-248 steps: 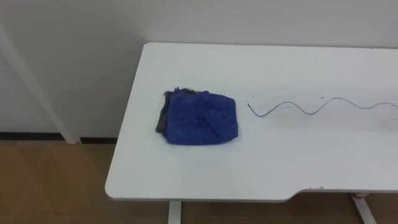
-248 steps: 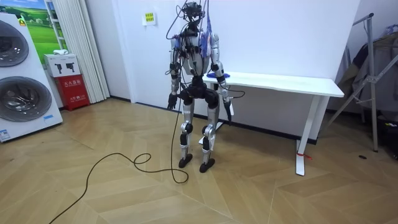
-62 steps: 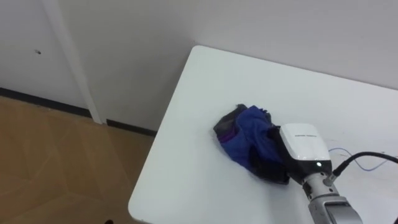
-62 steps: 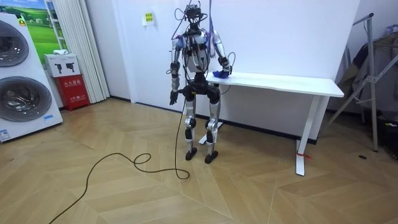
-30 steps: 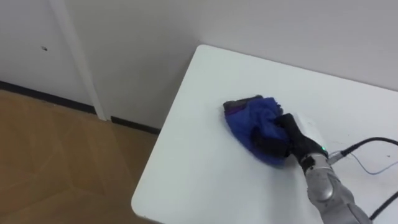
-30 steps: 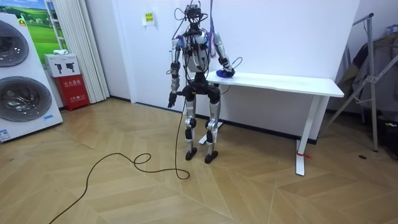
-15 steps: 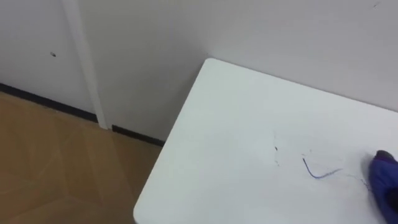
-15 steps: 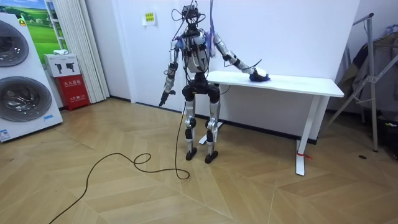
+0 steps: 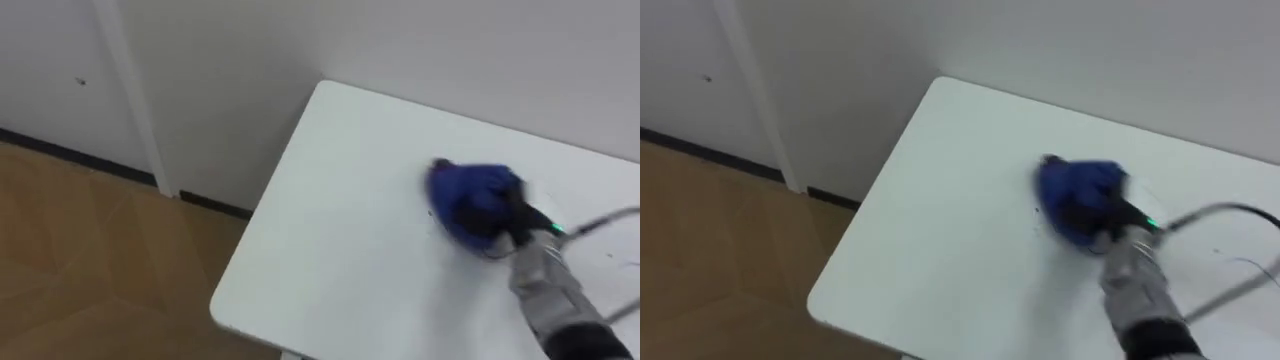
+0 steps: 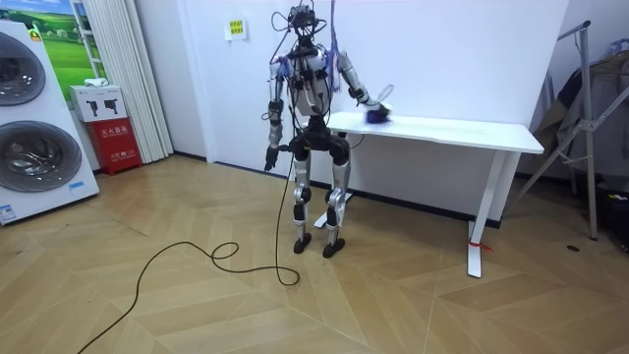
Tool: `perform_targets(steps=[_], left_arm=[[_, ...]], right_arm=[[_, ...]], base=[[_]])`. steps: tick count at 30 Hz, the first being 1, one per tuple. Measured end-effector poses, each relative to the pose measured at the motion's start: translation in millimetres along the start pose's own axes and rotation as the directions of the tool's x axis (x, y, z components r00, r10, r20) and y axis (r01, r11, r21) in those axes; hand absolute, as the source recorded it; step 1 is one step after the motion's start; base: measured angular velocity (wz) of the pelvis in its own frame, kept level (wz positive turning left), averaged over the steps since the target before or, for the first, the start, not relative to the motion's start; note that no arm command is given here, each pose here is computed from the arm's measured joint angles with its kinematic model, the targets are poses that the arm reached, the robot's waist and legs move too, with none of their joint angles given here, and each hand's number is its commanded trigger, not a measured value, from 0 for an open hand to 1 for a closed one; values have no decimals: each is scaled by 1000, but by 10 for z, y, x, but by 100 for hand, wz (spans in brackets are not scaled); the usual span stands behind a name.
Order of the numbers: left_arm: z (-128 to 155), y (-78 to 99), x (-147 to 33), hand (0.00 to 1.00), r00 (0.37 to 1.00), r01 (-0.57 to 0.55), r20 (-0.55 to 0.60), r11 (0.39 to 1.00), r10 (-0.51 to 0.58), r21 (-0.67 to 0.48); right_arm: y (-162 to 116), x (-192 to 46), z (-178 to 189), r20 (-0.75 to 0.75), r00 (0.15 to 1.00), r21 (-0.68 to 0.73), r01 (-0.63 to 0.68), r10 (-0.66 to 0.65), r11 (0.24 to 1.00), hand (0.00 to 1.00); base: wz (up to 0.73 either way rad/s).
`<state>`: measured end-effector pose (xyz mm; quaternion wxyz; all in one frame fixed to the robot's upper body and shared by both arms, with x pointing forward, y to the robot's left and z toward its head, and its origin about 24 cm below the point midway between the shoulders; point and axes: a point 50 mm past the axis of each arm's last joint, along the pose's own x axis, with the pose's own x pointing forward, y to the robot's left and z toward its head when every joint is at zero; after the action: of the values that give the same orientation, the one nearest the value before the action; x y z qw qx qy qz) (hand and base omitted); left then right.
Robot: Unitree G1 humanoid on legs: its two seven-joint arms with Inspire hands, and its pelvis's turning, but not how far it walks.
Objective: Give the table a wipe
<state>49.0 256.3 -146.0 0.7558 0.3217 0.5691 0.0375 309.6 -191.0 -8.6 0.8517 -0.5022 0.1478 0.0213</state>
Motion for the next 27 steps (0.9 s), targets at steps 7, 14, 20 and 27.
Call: perform_targets(steps=[7, 14, 20, 27], left_arm=[[-363, -110, -113, 0, 993, 28, -112, 1000, -28, -7], [-323, 34, -80, 0, 996, -45, -85, 996, 38, -79], [-408, 128, -82, 0, 987, -116, -125, 985, 100, -125], [-344, 90, -72, 0, 989, -108, -111, 986, 94, -127]], right_arm=[[274, -228, -69, 75, 997, -23, -22, 23, 1000, 100], [442, -722, -814, -135, 987, 170, 108, -85, 980, 100], [326, -1239, -1695, -469, 862, 120, 279, -194, 953, 100], [293, -1205, -1731, -548, 809, 128, 332, -213, 934, 100]], base=[[45], [4], [-18], [-3]])
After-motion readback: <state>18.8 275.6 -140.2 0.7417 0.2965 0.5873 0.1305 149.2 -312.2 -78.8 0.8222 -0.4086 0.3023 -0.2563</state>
